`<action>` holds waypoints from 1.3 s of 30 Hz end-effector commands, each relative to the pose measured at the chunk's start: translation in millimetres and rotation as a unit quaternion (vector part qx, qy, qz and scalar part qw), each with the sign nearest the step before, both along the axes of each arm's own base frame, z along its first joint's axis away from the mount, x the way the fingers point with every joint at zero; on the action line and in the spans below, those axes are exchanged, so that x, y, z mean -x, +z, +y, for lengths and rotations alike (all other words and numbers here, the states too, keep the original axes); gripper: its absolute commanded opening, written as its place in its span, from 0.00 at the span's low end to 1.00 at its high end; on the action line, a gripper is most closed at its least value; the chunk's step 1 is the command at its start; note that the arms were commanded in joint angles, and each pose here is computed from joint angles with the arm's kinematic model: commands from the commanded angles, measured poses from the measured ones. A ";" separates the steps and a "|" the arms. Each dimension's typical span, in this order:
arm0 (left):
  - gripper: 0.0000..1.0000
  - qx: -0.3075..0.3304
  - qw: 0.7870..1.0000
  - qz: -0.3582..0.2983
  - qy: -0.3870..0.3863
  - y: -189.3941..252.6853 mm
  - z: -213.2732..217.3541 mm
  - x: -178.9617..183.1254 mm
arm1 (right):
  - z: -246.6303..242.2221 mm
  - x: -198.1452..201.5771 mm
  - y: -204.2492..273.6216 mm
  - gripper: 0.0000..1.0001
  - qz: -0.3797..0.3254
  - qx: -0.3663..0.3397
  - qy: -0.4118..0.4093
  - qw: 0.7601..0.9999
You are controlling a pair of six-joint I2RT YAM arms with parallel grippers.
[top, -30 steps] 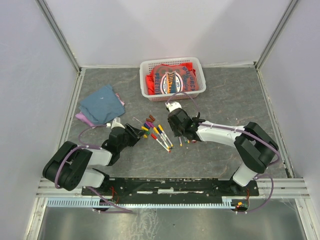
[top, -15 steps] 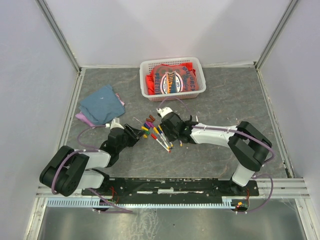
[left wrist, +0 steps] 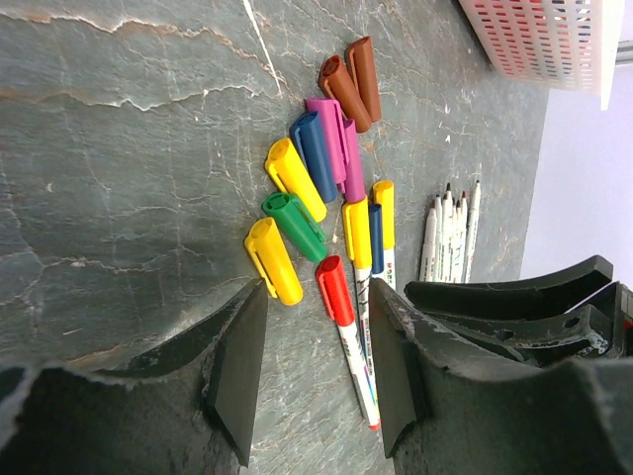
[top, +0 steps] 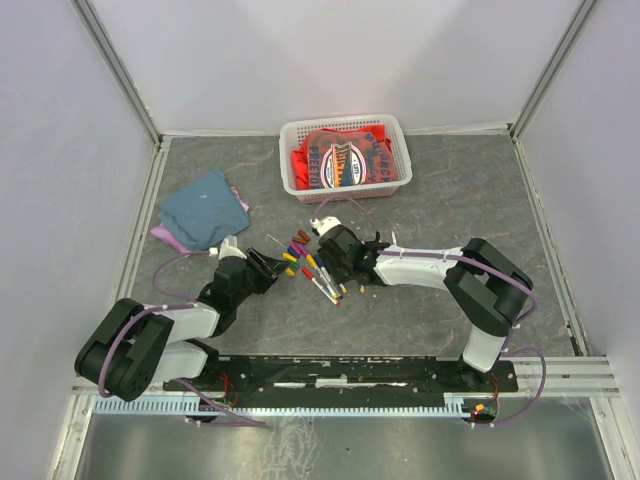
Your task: Open the pen caps
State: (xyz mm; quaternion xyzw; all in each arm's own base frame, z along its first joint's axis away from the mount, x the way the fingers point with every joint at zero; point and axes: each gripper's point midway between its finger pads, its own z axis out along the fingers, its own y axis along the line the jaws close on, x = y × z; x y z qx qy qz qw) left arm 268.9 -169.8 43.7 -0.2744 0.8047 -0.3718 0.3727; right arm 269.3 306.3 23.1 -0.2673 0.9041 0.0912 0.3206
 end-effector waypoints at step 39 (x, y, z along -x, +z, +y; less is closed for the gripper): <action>0.57 0.104 0.985 -0.069 -0.117 68.6 -73.7 -38.3 | 5.5 -5.4 46.6 0.01 -0.059 -0.027 -0.019 0.998</action>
